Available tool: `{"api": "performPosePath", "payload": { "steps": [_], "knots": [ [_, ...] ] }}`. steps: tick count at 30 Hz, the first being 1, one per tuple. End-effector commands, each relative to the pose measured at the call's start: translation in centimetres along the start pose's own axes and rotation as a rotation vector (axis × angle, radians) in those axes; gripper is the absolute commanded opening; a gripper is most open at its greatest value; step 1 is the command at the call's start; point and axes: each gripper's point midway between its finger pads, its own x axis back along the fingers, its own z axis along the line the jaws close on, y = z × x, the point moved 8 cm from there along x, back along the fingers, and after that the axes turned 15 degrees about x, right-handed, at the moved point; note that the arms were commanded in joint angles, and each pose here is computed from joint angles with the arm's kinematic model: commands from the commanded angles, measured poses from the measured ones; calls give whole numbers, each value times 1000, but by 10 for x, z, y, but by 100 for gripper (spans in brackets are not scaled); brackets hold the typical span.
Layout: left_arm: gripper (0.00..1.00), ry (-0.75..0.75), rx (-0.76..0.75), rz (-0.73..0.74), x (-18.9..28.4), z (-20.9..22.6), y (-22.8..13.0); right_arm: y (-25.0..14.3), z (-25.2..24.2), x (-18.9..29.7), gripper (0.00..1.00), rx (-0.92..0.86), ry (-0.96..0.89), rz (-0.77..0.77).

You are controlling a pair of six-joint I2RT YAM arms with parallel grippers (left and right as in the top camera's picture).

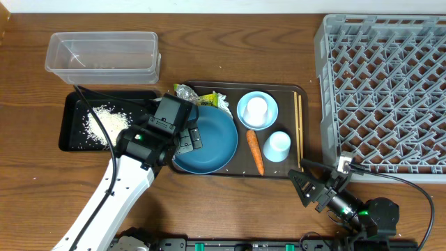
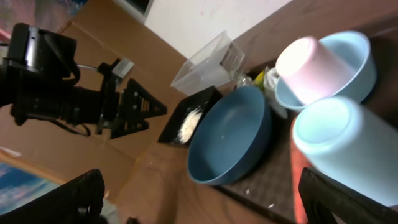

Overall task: Sort waste into correct bins and load items into the dishwasher rack
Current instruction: 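Move the right gripper over the light-blue cup on the tray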

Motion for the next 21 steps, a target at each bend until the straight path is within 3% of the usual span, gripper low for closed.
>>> {"api": "performPosePath", "payload": {
  "steps": [1,21],
  "knots": [
    [99,17,9,-18,1,1,4,-5,8,-1,99,-47,70,50],
    [100,17,9,-18,1,1,3,12,17,0,99,164,59,-15]
  ]
}}
